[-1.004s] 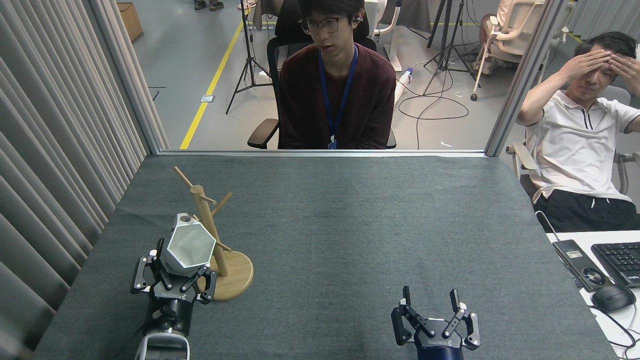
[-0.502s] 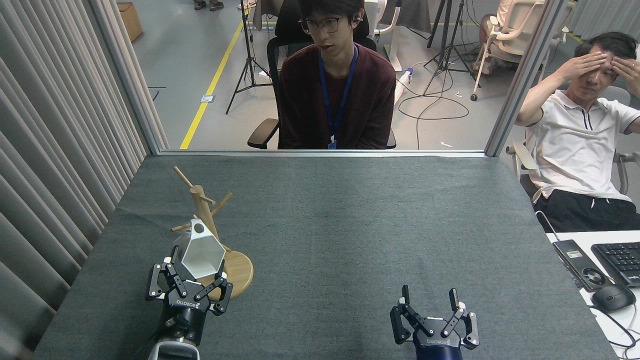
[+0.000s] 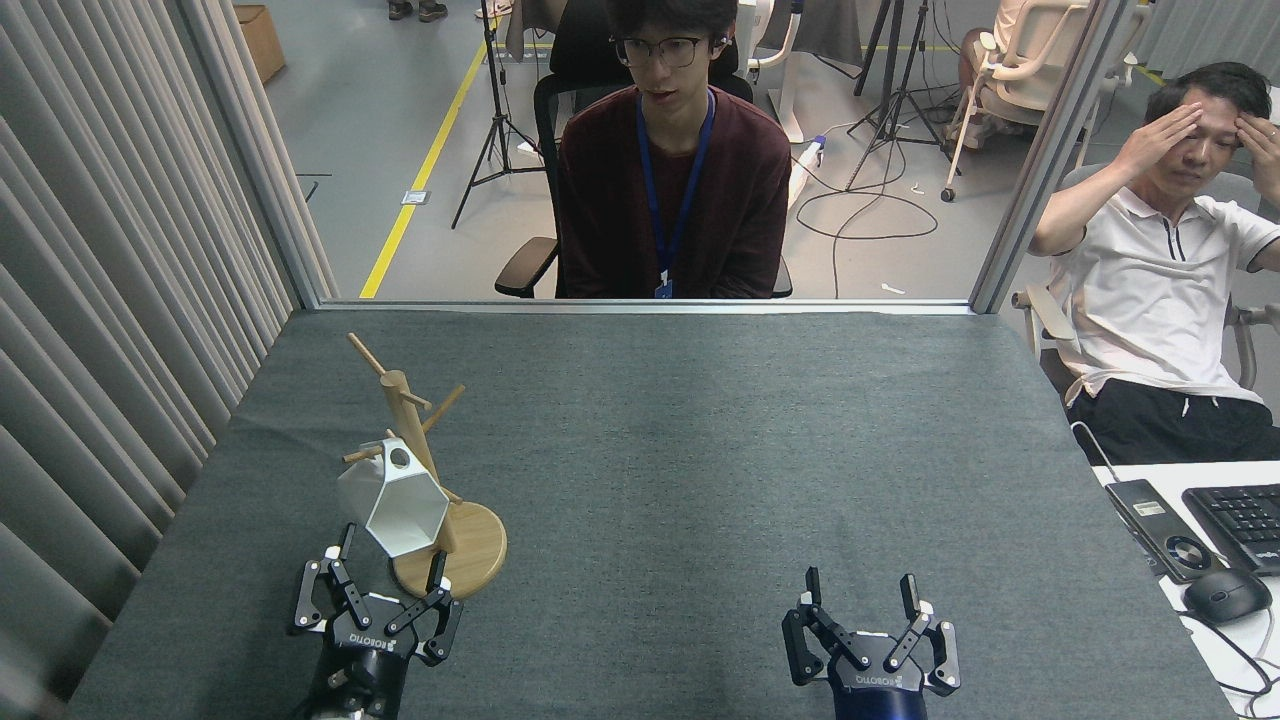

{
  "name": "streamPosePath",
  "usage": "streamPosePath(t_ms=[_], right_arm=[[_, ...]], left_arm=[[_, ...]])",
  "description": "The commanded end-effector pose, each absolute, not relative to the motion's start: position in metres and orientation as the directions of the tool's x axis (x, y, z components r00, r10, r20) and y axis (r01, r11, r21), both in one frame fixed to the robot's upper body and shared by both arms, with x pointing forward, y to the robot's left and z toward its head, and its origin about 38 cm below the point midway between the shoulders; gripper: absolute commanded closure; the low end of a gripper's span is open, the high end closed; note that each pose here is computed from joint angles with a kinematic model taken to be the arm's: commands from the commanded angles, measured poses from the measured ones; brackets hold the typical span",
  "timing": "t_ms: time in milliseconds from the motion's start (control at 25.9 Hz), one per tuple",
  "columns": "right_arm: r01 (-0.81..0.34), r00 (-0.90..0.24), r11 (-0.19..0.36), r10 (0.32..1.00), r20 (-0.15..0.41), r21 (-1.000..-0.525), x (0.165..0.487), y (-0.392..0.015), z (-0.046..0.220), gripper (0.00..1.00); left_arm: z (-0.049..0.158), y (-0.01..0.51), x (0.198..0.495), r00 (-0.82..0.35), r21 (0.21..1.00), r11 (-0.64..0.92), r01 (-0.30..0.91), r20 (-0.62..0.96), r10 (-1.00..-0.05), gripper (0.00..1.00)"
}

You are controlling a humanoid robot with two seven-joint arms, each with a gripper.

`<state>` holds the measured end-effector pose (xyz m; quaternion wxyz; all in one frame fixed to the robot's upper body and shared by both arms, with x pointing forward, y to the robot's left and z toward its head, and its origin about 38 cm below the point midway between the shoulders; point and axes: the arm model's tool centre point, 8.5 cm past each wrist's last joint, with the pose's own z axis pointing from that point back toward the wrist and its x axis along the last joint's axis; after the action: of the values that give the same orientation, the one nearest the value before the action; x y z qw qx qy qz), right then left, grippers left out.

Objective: Hang cup on storage rack
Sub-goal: 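Open the left gripper and pull it back from the hanging cup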

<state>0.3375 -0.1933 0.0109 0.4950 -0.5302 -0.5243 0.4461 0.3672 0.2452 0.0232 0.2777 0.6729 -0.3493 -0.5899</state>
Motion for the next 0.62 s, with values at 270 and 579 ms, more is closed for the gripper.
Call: streamPosePath(t_ms=[270, 579], right_arm=[[0.127, 0.038, 0.015, 0.999, 0.020, -0.992, 0.335, -0.200, 0.015, 0.02], [0.120, 0.011, 0.012, 1.000, 0.013, -0.993, 0.306, -0.205, 0.014, 0.02]], left_arm=[[0.016, 0.250, 0.340, -0.006, 0.876, -0.468, -0.115, -0.472, -0.881, 0.01], [0.038, 0.253, 0.315, -0.074, 0.995, -0.068, -0.071, -0.073, -0.995, 0.01]])
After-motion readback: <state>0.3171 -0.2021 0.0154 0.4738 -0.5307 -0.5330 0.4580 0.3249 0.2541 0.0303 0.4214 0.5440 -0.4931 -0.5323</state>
